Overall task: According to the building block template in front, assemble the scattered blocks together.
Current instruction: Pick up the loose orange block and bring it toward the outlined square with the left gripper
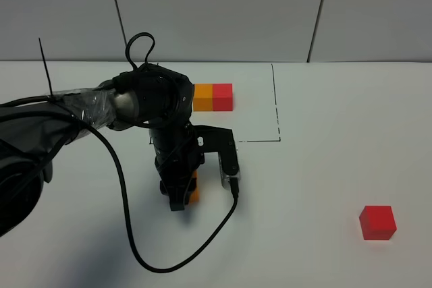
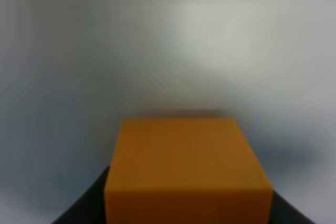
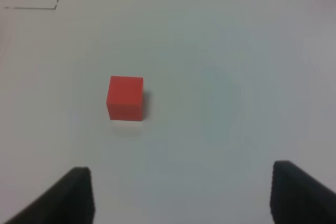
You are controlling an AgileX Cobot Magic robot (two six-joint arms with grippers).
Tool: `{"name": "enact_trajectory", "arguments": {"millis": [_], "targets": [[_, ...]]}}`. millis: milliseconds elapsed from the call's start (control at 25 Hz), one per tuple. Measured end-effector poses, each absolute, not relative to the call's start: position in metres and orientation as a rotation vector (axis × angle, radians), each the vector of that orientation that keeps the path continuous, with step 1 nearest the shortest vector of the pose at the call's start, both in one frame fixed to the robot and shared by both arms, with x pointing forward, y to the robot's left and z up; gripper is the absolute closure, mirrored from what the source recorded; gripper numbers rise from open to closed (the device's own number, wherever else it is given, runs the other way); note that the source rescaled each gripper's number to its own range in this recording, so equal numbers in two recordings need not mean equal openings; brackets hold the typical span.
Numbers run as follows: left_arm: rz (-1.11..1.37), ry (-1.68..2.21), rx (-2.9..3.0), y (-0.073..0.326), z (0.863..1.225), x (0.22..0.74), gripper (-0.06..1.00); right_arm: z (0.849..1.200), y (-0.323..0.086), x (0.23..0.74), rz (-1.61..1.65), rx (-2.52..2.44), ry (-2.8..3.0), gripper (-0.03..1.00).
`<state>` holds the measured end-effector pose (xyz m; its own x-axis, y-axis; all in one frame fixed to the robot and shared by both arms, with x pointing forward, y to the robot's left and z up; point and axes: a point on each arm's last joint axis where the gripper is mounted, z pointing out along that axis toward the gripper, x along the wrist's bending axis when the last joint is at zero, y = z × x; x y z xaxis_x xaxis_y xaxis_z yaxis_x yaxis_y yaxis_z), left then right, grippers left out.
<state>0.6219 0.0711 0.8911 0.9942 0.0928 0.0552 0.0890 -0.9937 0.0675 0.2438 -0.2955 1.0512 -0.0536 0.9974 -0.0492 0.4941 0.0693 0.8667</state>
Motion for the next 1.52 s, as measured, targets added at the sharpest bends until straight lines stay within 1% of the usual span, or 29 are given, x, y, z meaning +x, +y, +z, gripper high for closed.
{"name": "enact_trajectory", "arguments": {"millis": [440, 760, 1080, 1520], "targets": [[0.118, 0.065, 3.066, 0.07, 0.89, 0.624, 0.94, 1.051, -0.296, 0.244, 0.9, 1.51, 1.64, 0.53], [0.13, 0.035, 3.074, 0.063, 0.883, 0.624, 0.94, 1.051, -0.296, 0.244, 0.9, 1.51, 1.64, 0.53], [0.101, 0.066, 3.032, 0.048, 0.884, 0.623, 0.94, 1.051, -0.296, 0.244, 0.902, 1.515, 1.637, 0.53], [0.099, 0.109, 3.046, 0.046, 0.883, 0.623, 0.94, 1.051, -0.296, 0.244, 0.902, 1.515, 1.637, 0.53]]}}
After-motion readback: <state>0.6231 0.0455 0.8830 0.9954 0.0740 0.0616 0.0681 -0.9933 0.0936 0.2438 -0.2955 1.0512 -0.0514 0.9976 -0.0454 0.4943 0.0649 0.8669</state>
